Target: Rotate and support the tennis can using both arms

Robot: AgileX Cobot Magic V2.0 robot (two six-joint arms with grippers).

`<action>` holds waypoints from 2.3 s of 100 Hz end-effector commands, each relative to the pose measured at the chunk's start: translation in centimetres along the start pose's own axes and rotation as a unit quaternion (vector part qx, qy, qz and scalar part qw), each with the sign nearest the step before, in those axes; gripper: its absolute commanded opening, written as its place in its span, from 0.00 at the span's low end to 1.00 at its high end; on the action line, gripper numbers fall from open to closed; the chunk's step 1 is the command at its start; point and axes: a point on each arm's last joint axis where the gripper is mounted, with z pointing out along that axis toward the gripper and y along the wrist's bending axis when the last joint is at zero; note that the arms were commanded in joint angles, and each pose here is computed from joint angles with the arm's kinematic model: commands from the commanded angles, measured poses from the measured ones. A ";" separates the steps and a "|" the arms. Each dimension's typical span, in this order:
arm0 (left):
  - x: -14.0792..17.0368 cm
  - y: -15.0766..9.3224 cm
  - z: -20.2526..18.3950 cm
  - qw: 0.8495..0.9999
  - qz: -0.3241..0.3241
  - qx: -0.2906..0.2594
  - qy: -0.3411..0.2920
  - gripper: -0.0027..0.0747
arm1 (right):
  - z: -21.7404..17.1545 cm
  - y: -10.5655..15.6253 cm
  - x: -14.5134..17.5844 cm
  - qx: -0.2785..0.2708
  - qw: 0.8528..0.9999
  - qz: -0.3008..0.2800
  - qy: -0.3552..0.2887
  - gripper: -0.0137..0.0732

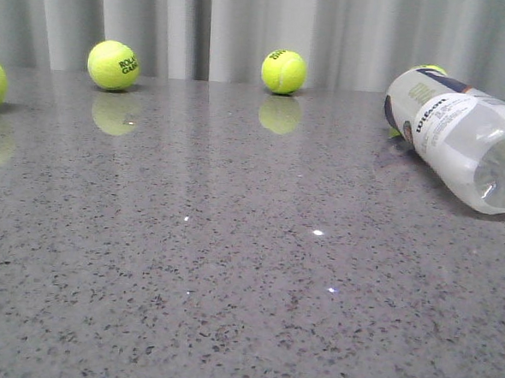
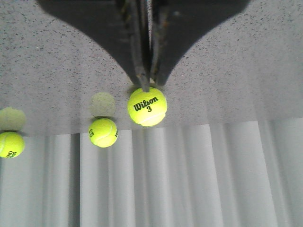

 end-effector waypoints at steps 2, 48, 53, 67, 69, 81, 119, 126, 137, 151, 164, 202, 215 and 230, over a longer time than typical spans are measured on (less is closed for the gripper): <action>0.6 -0.1 -0.2 0.999 -0.004 0.002 -0.038 0.01 | -0.3 0.2 -1.9 -0.011 0.997 -0.006 -0.081 0.08; 0.6 -0.1 -0.2 0.999 -0.004 0.002 -0.038 0.01 | -1.1 0.5 -10.5 0.014 1.000 0.005 -0.003 0.08; 0.6 -0.1 -0.2 0.999 -0.004 0.002 -0.038 0.01 | -0.9 0.5 -11.9 0.019 0.999 0.007 0.030 0.08; 0.6 -0.1 -0.2 0.999 -0.004 0.002 -0.038 0.01 | 0.4 0.6 -15.4 0.036 0.991 0.009 0.131 0.08; 0.6 -0.1 -0.2 0.999 -0.004 0.002 -0.038 0.01 | 0.7 0.6 -15.8 0.038 0.989 0.009 0.145 0.08; 0.6 -0.1 -0.2 0.999 -0.004 0.002 -0.038 0.01 | 2.6 0.7 -17.6 0.045 0.977 0.012 0.206 0.08; 0.6 -0.1 -0.2 0.999 -0.004 0.002 -0.038 0.01 | 6.7 0.8 -16.8 0.042 0.955 0.012 0.294 0.41; 0.6 -0.1 -0.2 0.999 -0.004 0.002 -0.038 0.01 | 6.7 0.8 -16.7 0.040 0.954 0.016 0.296 0.63; 0.6 -0.1 -0.2 0.999 -0.004 0.002 -0.038 0.01 | 6.7 1.0 -16.6 0.032 0.953 0.029 0.299 0.93; 0.6 -0.1 -0.2 0.999 -0.004 0.002 -0.038 0.01 | 6.8 1.3 -16.6 0.016 0.954 0.028 0.298 0.89; 0.6 -0.1 -0.2 0.999 -0.004 0.002 -0.038 0.01 | 8.3 2.1 -16.5 -0.029 0.951 0.027 0.306 0.89; 0.6 -0.1 -0.2 0.999 -0.004 0.002 -0.038 0.01 | 18.0 3.2 -14.0 -0.082 0.923 0.031 0.375 0.89; 0.6 -0.1 -0.2 0.999 -0.004 0.002 -0.038 0.01 | 21.6 4.2 -12.5 -0.097 0.914 0.026 0.394 0.89; 0.6 -0.1 -0.2 0.999 -0.004 0.002 -0.038 0.01 | 24.9 5.2 -10.9 -0.110 0.908 0.012 0.404 0.89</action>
